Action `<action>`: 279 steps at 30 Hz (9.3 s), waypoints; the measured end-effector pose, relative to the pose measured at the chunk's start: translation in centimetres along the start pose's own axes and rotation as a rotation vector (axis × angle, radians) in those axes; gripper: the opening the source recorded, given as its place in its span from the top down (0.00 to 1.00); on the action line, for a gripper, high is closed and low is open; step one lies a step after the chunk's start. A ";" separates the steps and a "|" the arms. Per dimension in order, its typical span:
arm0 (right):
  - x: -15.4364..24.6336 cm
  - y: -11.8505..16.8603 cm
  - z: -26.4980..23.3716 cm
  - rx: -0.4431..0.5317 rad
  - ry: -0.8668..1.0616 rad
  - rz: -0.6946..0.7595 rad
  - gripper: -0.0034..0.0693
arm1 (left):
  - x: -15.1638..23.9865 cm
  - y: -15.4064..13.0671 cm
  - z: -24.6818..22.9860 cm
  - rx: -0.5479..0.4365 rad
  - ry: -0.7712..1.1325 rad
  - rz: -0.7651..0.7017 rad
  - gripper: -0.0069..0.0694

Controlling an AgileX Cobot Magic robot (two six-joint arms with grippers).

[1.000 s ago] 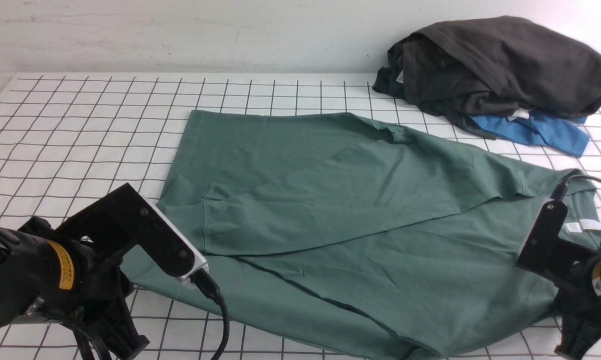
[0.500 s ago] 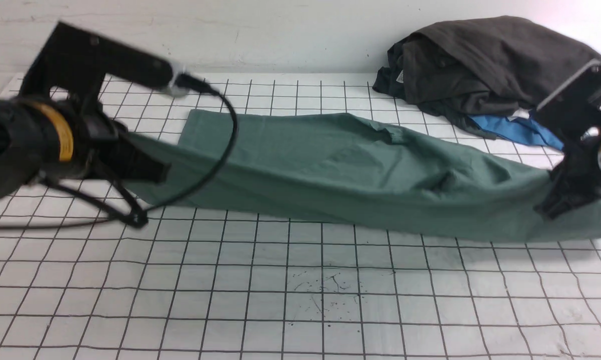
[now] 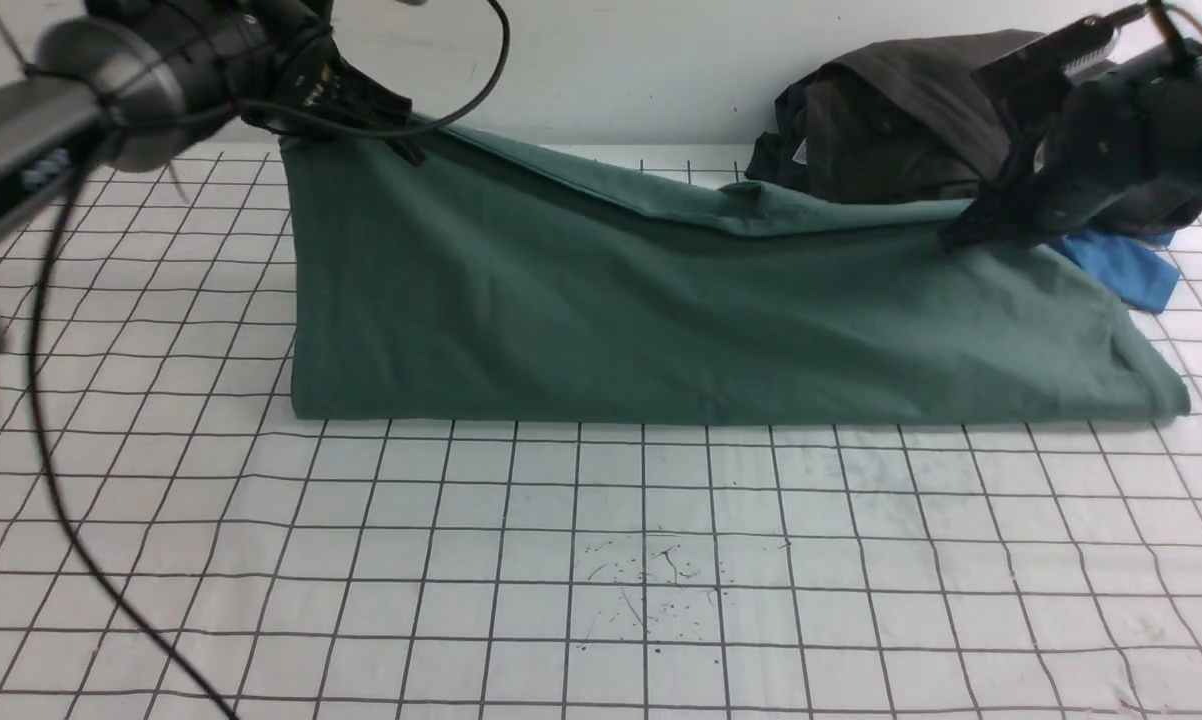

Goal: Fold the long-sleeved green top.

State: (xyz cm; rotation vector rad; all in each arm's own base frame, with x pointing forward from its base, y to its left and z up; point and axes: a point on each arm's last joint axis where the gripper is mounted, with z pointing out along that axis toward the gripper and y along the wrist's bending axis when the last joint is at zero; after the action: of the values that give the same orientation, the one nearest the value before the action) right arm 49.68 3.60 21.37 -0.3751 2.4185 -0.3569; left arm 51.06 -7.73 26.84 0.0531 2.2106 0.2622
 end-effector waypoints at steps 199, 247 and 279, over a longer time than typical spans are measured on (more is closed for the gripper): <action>-3.5 6.4 -1.7 -0.380 -0.166 0.072 0.97 | 4.1 -8.3 -2.2 0.797 0.107 0.164 0.92; 16.6 -0.2 -32.6 -0.121 -0.797 0.180 0.97 | 22.0 8.5 -35.2 0.354 -0.421 0.120 0.92; 34.1 6.7 -26.9 -0.243 -0.607 0.128 0.97 | 29.5 9.0 -34.9 0.208 -0.803 0.017 0.92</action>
State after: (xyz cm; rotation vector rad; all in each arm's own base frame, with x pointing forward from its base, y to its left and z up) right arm 5.80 1.96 19.84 -0.3672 1.8737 0.1041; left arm 4.93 -0.96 26.14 0.2471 1.4284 0.0042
